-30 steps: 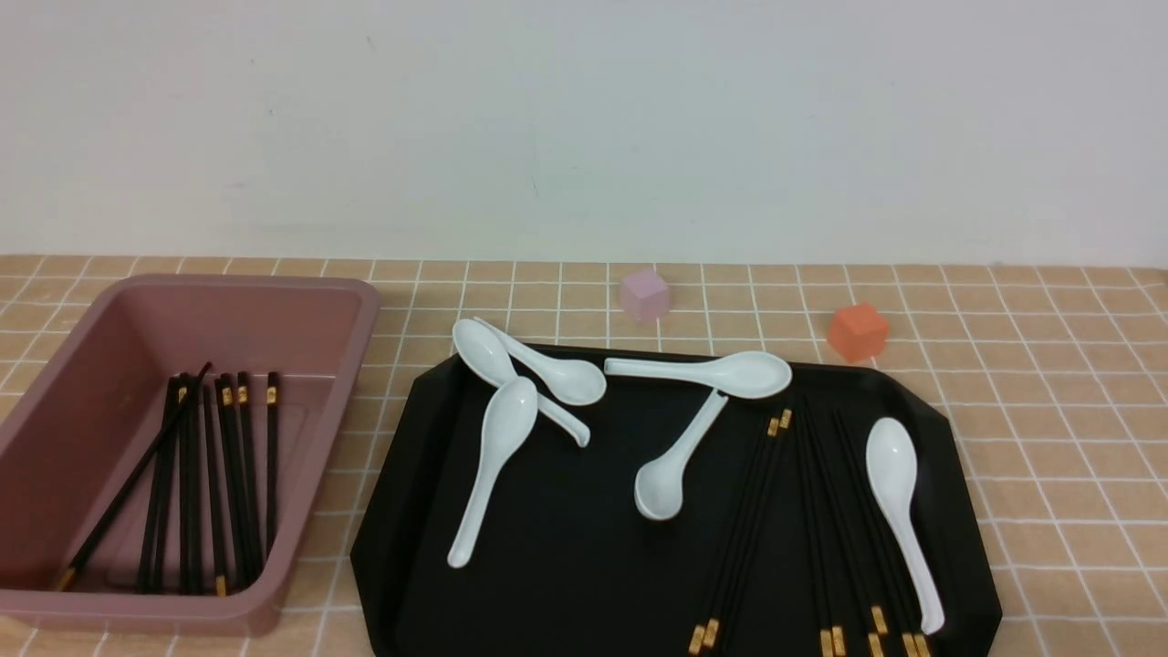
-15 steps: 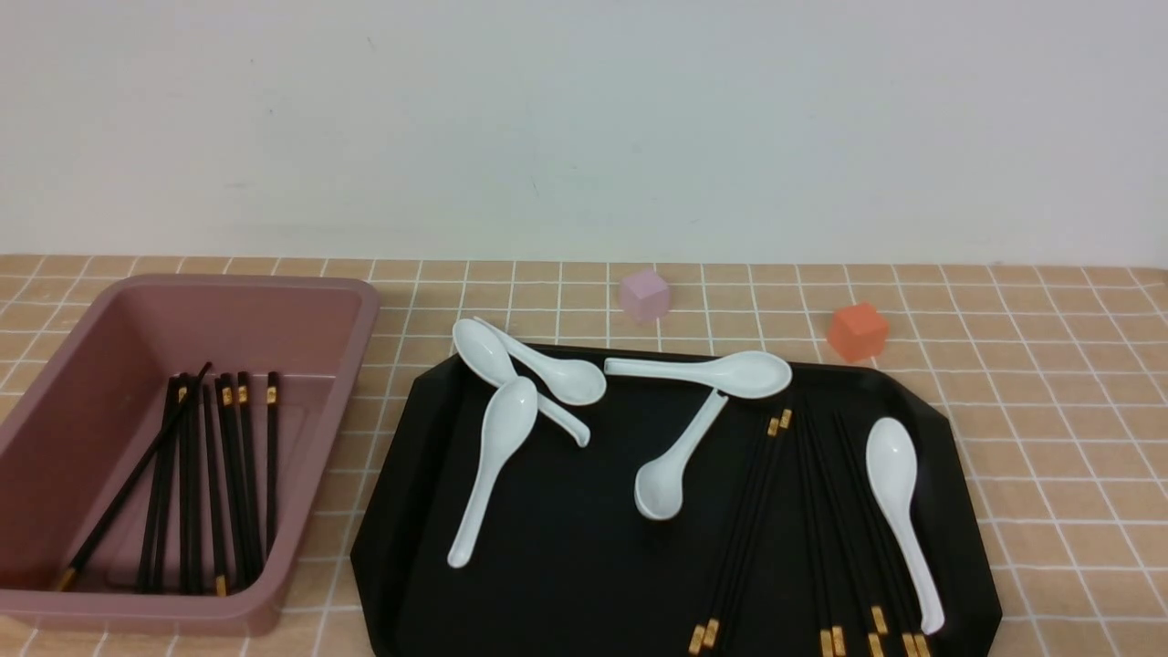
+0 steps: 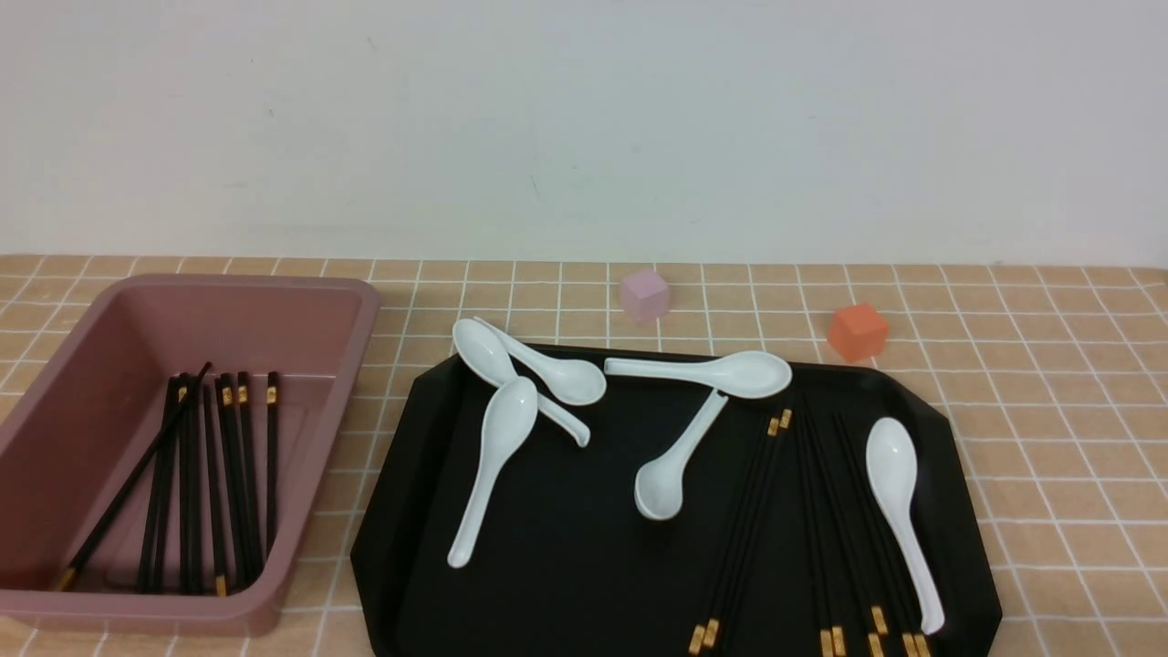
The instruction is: On brown tablecloth take chopsticks from black tray and put them in box.
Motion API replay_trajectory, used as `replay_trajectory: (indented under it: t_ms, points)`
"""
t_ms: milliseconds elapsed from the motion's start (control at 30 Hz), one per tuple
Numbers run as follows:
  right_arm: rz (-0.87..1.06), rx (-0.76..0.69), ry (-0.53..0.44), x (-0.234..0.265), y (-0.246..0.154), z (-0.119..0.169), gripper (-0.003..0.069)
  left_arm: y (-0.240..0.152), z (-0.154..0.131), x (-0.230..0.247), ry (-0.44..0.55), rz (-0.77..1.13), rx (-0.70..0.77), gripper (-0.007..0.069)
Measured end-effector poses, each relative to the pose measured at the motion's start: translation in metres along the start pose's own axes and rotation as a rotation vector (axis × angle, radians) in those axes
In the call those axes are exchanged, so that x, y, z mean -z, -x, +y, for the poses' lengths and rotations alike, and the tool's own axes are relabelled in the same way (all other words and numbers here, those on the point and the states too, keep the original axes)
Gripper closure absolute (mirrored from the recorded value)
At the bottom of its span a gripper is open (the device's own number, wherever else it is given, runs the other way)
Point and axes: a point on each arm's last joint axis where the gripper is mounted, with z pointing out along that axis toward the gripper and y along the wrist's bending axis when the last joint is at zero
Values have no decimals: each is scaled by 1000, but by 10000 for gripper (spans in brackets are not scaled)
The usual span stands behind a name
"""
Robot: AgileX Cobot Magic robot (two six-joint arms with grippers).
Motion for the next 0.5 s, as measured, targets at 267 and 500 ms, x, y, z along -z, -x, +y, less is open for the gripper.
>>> replay_trajectory:
  t_ms: [267, 500]
  points:
    - [0, 0, 0, 0, 0, 0, 419, 0, 0, 0, 1, 0, -2, 596]
    - [0, 0, 0, 0, 0, 0, 419, 0, 0, 0, 1, 0, -2, 596]
